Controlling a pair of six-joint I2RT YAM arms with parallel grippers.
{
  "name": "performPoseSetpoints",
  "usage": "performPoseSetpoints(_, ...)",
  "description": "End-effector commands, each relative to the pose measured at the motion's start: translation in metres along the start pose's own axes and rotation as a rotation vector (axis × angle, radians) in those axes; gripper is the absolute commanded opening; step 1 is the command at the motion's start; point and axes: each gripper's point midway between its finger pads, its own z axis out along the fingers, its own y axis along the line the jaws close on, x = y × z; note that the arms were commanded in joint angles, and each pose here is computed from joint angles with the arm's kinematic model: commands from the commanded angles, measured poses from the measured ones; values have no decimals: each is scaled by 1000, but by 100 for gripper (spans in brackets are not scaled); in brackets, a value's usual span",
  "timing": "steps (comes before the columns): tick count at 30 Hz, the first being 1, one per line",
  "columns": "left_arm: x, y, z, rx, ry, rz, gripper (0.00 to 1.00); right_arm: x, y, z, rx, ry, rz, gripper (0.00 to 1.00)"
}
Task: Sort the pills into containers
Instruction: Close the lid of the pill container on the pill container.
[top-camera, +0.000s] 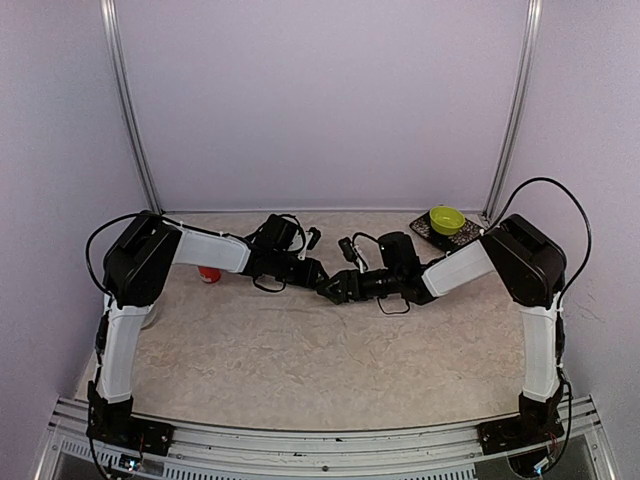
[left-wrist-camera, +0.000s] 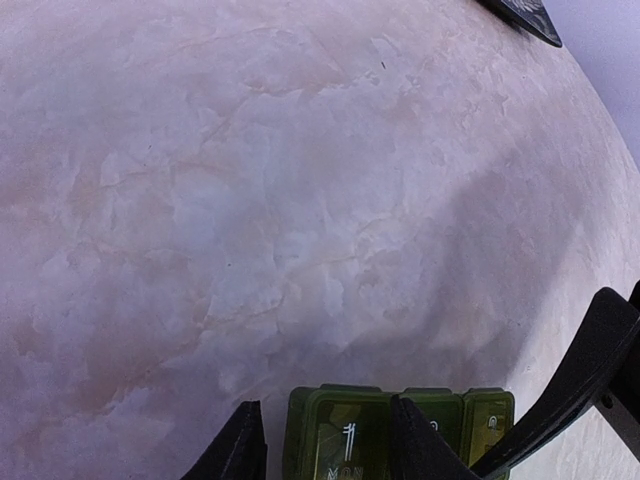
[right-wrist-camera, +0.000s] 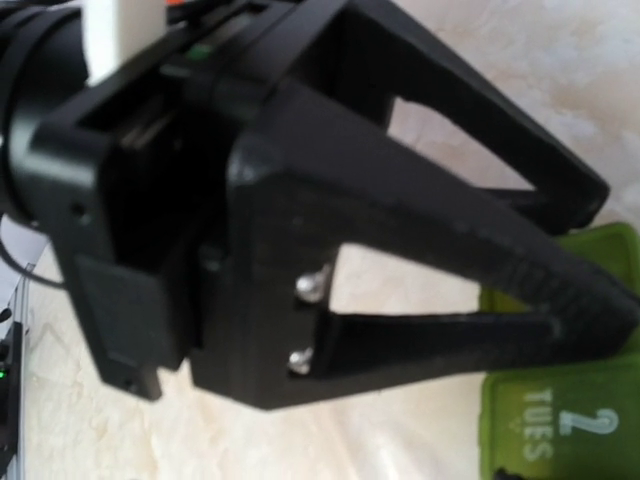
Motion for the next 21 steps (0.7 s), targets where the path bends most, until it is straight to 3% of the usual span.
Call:
performPoseSetpoints(1,31,14,7,-58,97,-13,42,50,-14,3,32,128,93,73)
performPoseSetpoints(15,30,15,6,-63,100,-16,42,69,-22,10,81,184,96,72)
performPoseSetpoints(21,28,14,4,-63,95,-20,42,51,3,6,0,157,28,72)
